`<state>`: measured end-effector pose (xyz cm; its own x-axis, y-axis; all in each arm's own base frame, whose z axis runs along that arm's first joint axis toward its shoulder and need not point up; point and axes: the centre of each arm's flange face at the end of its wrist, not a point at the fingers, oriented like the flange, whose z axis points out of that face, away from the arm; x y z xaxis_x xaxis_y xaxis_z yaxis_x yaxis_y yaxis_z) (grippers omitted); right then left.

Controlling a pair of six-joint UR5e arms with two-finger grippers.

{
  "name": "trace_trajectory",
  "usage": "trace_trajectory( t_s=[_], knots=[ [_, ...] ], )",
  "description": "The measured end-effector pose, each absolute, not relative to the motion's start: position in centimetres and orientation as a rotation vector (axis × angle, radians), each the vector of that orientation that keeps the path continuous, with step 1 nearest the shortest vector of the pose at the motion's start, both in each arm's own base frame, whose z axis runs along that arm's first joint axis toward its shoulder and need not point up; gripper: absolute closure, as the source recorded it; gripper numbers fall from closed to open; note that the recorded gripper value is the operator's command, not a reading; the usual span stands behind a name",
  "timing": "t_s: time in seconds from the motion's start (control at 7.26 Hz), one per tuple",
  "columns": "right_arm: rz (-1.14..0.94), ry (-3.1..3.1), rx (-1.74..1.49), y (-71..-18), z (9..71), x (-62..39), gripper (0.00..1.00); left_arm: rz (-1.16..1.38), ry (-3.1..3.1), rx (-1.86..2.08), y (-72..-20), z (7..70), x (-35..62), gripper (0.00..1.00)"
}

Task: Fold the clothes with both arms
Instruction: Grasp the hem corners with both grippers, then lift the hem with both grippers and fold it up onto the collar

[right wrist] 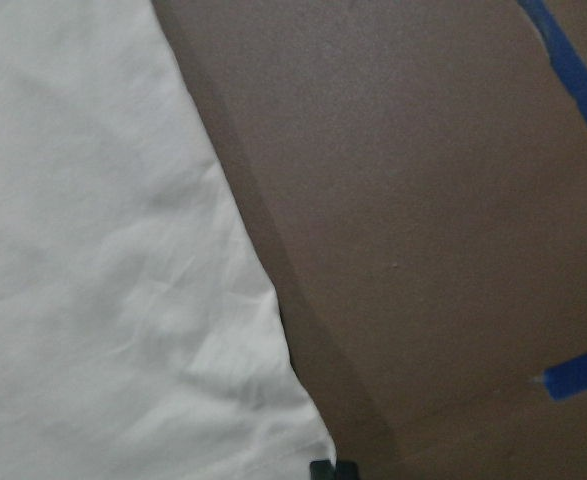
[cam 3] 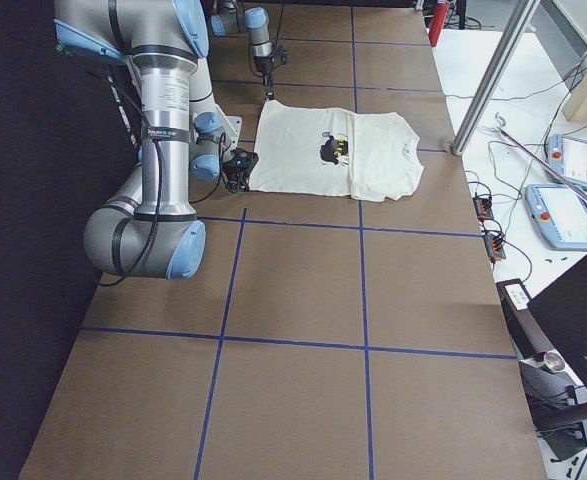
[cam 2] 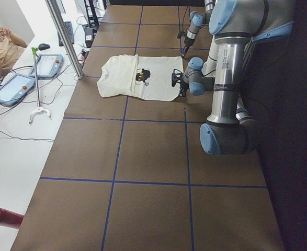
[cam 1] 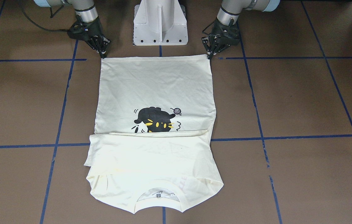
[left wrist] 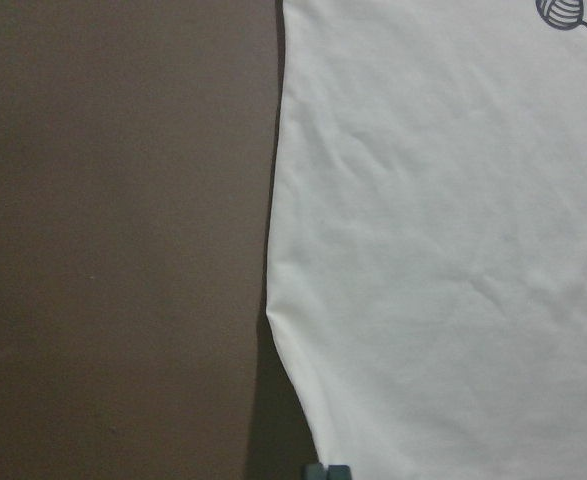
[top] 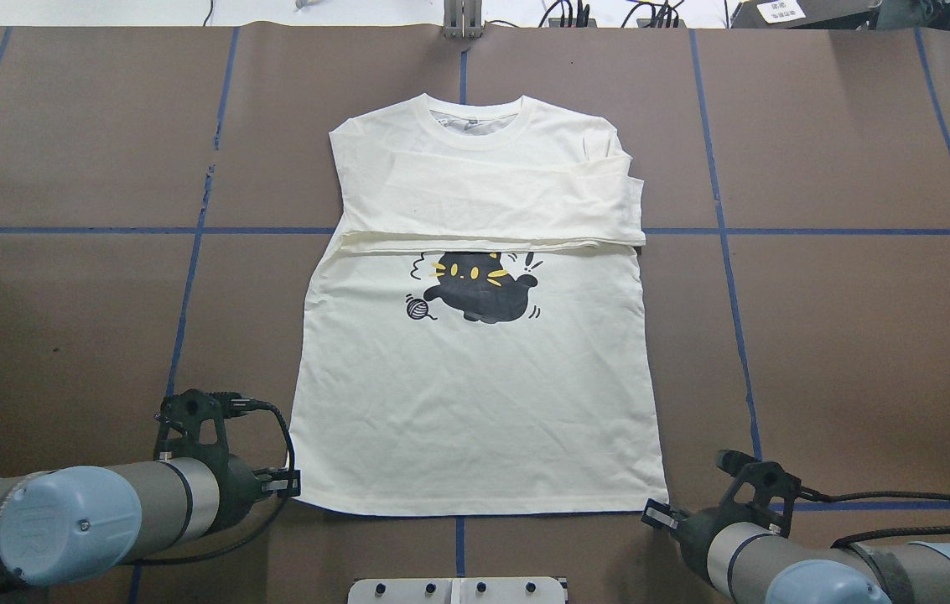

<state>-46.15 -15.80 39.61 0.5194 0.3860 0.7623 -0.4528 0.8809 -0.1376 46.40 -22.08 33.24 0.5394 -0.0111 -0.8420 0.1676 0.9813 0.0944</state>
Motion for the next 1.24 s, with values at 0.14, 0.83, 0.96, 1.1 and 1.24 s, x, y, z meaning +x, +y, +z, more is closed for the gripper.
trace_trajectory(
  t_s=[0.14,0.83,0.96,1.1,1.24],
  knots=[
    [0.512,-0.894,0.09,-16.3,39.5,-45.9,1.0,-0.107,0.997,0.172,-22.1,33.2,46.4,1.0],
    [0.508,-0.908,0.046,-18.9,28.4,-36.6,1.0,-0.053,0.967,0.107,-22.2,20.1,35.9,1.0],
    [0.515,-0.91,0.009,-19.3,24.6,-33.6,1.0,-0.059,0.968,0.1,-23.0,17.8,33.7,1.0],
    [0.518,-0.903,-0.015,-20.1,21.8,-32.1,1.0,-0.049,0.964,0.112,-23.9,16.7,32.6,1.0],
    [0.504,-0.897,-0.008,-21.4,19.4,-31.9,1.0,-0.028,0.948,0.148,-25.3,16.4,32.2,1.0]
  ],
)
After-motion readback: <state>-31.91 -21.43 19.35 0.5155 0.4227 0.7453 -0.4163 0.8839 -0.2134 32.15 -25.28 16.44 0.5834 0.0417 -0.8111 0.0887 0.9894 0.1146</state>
